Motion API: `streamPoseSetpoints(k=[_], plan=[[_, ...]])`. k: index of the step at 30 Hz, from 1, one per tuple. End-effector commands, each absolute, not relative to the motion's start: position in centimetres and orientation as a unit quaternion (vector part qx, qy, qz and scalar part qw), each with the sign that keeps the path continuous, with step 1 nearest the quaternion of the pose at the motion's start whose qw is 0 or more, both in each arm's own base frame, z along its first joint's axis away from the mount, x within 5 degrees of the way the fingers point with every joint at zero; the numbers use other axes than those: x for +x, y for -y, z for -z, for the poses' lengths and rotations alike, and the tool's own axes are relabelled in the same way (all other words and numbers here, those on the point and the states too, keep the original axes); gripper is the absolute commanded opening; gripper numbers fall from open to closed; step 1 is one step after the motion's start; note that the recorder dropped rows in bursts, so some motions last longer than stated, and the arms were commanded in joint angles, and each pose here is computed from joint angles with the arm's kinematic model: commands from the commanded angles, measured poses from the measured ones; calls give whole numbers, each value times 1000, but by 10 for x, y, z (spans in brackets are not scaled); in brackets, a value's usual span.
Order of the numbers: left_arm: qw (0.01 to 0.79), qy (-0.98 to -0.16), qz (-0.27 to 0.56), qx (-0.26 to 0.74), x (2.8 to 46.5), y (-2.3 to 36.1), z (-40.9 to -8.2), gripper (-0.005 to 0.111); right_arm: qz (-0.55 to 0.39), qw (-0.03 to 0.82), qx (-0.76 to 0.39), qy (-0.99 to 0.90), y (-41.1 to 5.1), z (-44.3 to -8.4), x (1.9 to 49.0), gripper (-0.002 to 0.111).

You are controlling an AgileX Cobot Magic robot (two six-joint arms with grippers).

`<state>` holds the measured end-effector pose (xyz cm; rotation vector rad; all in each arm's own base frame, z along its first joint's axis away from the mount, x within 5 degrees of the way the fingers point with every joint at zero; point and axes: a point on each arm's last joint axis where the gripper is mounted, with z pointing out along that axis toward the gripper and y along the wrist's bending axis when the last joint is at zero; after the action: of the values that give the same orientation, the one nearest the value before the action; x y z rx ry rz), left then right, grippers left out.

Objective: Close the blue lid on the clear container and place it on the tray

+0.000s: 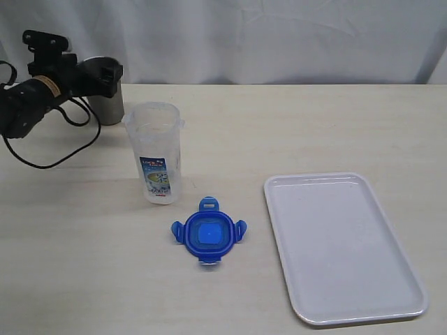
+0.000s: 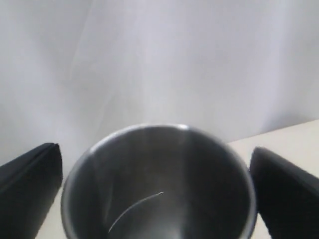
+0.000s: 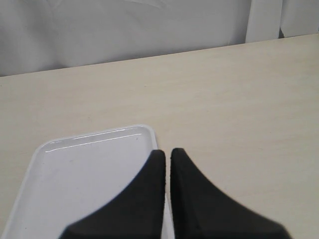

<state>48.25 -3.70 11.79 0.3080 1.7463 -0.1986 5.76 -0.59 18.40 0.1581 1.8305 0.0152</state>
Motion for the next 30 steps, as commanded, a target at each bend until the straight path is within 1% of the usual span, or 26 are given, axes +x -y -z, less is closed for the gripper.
streamPoseSetpoints(k=[1, 5, 9, 13, 16, 18, 19, 22, 23, 25, 26, 27, 29, 30], plan=[[645, -743, 98, 145, 482, 39, -146, 105, -7, 606, 67, -792, 6, -183, 58, 4], [644, -741, 125, 145, 479, 43, -163, 105, -7, 606, 67, -792, 6, -183, 58, 4], [655, -726, 134, 161, 473, 46, -194, 105, -7, 606, 67, -792, 6, -183, 58, 4], [656, -732, 100, 155, 465, 41, -234, 105, -7, 606, 67, -792, 6, -183, 58, 4], [630, -766, 67, 112, 452, 35, -264, 105, -7, 606, 67, -792, 6, -183, 58, 4], [599, -798, 22, 61, 434, 26, -293, 105, -7, 606, 67, -792, 6, -183, 58, 4], [595, -802, 8, 48, 427, 23, -305, 105, -7, 606, 67, -792, 6, -183, 58, 4], [585, -811, -10, 18, 409, 19, -328, 105, -7, 606, 67, -792, 6, -183, 58, 4], [577, -817, -22, 10, 400, 20, -338, 100, -7, 606, 67, -792, 6, -183, 58, 4], [564, -825, -33, 5, 392, 23, -343, 85, -7, 606, 67, -792, 6, -183, 58, 4], [557, -829, -36, 6, 389, 27, -344, 76, -7, 606, 67, -792, 6, -183, 58, 4], [546, -837, -42, 13, 384, 34, -345, 64, -7, 606, 67, -792, 6, -183, 58, 4], [503, -860, -63, 60, 365, 55, -342, 48, -7, 606, 67, -792, 6, -183, 58, 4], [486, -870, -56, 63, 358, 59, -340, 45, -7, 606, 67, -792, 6, -183, 58, 4]])
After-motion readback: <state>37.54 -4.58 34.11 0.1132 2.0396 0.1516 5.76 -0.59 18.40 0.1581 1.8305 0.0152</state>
